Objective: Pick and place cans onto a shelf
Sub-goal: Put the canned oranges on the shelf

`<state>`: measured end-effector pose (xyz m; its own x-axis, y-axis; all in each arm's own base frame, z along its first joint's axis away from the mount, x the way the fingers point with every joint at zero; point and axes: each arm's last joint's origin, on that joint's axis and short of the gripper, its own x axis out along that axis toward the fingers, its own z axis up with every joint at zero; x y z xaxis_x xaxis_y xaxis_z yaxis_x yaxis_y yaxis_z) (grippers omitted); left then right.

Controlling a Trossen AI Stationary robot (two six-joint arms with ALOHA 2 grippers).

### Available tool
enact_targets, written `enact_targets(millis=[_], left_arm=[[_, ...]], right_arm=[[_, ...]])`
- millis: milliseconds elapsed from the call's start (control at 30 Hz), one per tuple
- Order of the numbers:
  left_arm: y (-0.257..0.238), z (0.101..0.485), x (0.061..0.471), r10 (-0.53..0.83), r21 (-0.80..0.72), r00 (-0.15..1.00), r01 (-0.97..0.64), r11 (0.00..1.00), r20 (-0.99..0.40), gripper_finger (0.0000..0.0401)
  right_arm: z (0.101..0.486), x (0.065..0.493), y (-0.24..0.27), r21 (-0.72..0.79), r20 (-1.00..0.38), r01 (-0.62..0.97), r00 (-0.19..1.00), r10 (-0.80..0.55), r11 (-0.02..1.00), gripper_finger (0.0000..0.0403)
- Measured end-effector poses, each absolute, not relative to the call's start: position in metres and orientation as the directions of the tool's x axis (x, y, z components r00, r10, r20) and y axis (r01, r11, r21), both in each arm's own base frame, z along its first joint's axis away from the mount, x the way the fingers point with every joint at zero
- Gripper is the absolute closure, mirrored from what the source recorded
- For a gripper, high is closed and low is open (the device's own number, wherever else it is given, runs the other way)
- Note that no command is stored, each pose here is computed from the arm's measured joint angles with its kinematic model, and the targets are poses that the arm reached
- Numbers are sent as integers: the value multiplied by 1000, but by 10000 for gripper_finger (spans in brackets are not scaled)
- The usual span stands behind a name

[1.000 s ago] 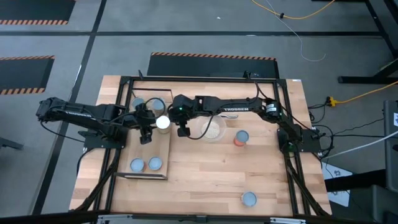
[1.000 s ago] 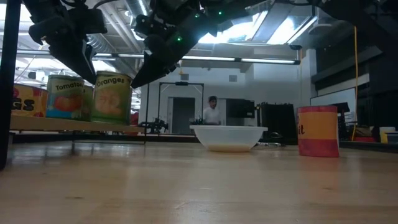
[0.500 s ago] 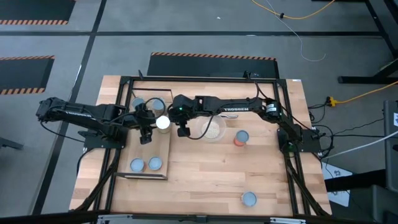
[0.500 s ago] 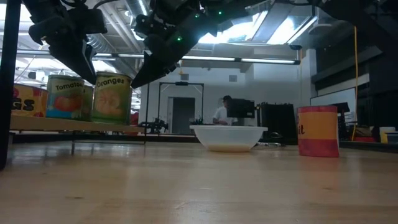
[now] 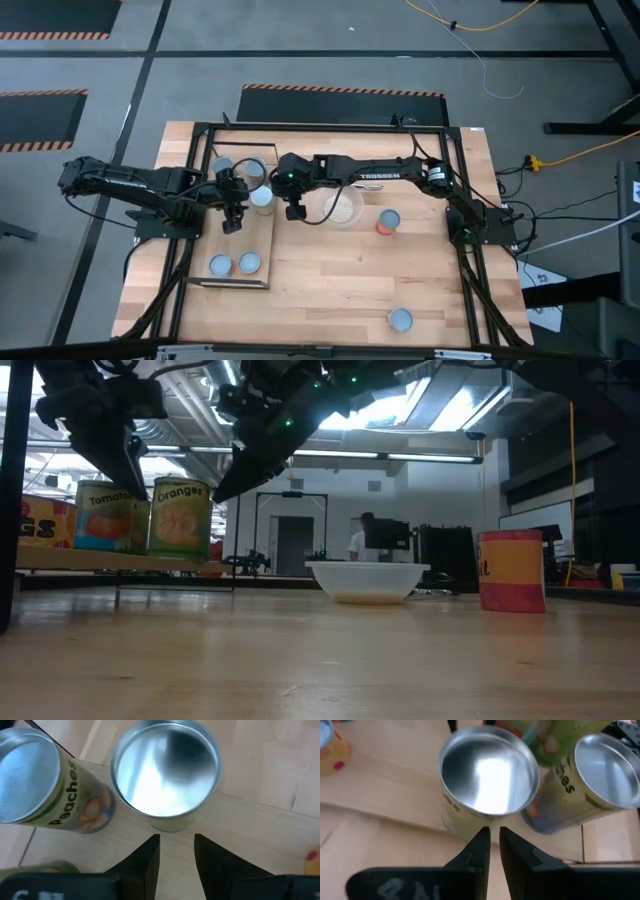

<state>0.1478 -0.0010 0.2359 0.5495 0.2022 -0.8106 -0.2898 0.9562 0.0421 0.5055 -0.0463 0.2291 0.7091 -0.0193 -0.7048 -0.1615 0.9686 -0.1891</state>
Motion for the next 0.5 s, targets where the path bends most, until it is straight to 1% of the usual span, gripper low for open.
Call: enact_targets(millis=[133,233,333,500], left_arm=[[-3,244,147,142,-5,551,-257,966,-822,287],[-5,252,148,79,-59,566,-221,973,-820,287],[-6,259,149,32,-98,585,-189,977,-810,287],[-6,262,149,28,-98,595,-179,979,-803,287]], right_arm=[[227,502,-47,-214,-736,-138,674,-67,967,356],[224,499,-47,-205,-764,-145,641,-66,968,356],[224,499,-46,-183,-765,-159,643,-40,970,356],[218,508,-44,-103,-724,-174,688,46,979,356]])
